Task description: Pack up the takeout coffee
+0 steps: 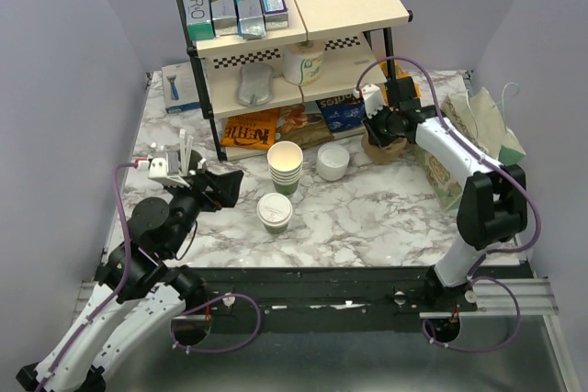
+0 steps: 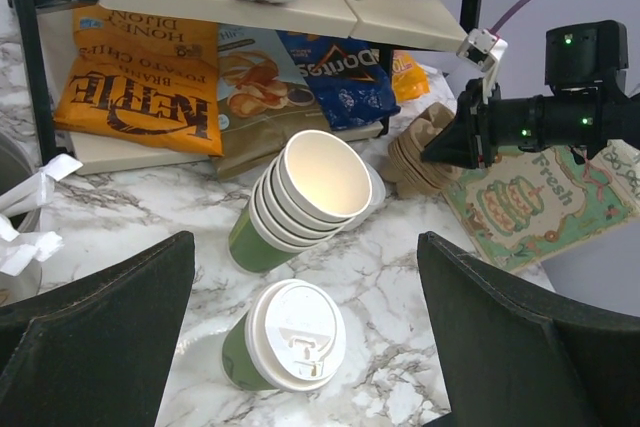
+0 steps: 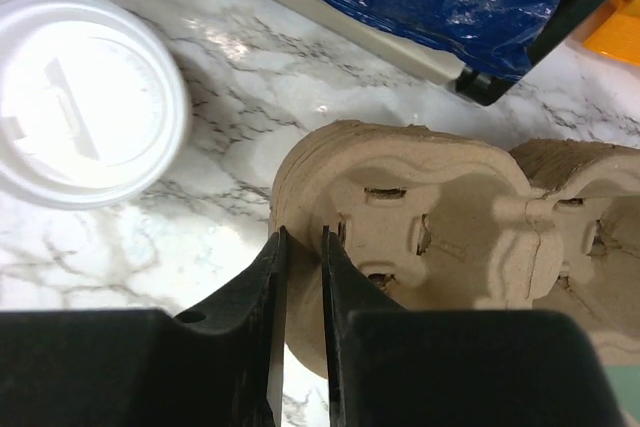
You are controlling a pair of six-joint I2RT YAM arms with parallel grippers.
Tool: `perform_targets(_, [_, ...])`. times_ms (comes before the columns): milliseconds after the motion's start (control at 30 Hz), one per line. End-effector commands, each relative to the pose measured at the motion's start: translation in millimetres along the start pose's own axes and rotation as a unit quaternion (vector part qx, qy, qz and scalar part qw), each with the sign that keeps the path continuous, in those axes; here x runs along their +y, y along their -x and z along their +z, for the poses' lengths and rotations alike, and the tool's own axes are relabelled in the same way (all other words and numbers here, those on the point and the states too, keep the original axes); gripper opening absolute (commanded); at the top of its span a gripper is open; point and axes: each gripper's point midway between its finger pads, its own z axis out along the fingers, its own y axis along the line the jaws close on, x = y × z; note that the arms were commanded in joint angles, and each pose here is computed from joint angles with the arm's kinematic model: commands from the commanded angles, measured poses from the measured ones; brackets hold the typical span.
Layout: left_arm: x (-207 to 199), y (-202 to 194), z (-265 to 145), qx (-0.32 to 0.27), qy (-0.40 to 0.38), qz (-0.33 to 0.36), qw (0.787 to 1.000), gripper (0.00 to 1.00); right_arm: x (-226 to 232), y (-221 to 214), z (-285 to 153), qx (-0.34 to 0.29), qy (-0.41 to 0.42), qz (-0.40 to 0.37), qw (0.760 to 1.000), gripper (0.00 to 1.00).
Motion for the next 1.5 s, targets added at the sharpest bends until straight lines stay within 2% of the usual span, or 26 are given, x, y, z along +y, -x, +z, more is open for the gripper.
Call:
perform_targets(0, [-15.0, 1.7, 3.2, 0.004, -0.034, 0.005, 0.999, 0.99, 23.0, 8.8, -18.5, -0.025, 0.049, 0.039, 0.998, 0.01])
perform_targets(267, [-48.0, -16.3, 19.6, 0.057, -0.105, 0.013, 0.993, 0.99, 56.2, -40.6, -14.4, 0.037, 0.08, 0.129, 0.988, 0.03])
perform_targets(400, [-61.5, -15.0, 27.4, 0.063, -0.129, 0.018, 0.989, 0.99, 62.8, -41.1, -24.2, 0.021, 0.084, 0.133, 0.987, 0.12])
perform_targets(600, [-87.4, 0.4, 31.7, 0.058, -0.174, 0.032, 0.983, 0.99, 76.7, -35.8, -32.5, -0.003, 0.117, 0.136, 0.984, 0.1])
perform_targets(667, [-92.6, 2.4, 33.4, 0.059, -0.182, 0.034, 0.981, 0.99, 77.6, -38.2, -29.9, 0.003, 0.118, 0.141, 0.983, 0.15])
perform_targets(800, [-97.8, 4.0, 36.4, 0.059, -0.191, 0.036, 0.979, 0.99, 80.1, -40.2, -27.4, 0.006, 0.125, 0.144, 0.982, 0.18])
perform_targets(900, [-99.0, 4.2, 37.0, 0.058, -0.194, 0.036, 0.979, 0.99, 84.5, -36.8, -29.5, -0.002, 0.138, 0.143, 0.98, 0.18])
perform_targets(933, [-100.8, 5.0, 37.0, 0.055, -0.197, 0.032, 0.978, 0.99, 86.1, -36.7, -29.8, -0.002, 0.144, 0.144, 0.979, 0.16])
perform_targets(967, [-102.2, 5.6, 36.7, 0.054, -0.201, 0.031, 0.978, 0.99, 89.6, -33.0, -31.6, -0.007, 0.155, 0.145, 0.977, 0.09])
perform_targets(1067, [-104.5, 3.5, 37.7, 0.058, -0.207, 0.031, 0.976, 0.99, 94.0, -25.4, -33.6, -0.013, 0.171, 0.157, 0.973, 0.04])
perform_targets(1233, [-107.3, -2.0, 43.8, 0.073, -0.206, 0.039, 0.975, 0.99, 94.3, -22.0, -31.7, -0.004, 0.174, 0.181, 0.968, 0.04])
perform_targets(1333, [-115.7, -9.0, 46.2, 0.085, -0.217, 0.046, 0.971, 0.99, 85.5, -24.6, -32.3, 0.003, 0.142, 0.196, 0.97, 0.04])
perform_targets(1433, [-124.9, -17.7, 50.9, 0.105, -0.201, 0.045, 0.973, 0.99, 82.6, -24.2, -41.9, -0.006, 0.125, 0.197, 0.972, 0.03])
perform_targets(1467, [-129.0, -21.7, 52.0, 0.113, -0.2, 0.047, 0.972, 0.99, 81.3, -17.2, -49.2, -0.028, 0.124, 0.181, 0.975, 0.03])
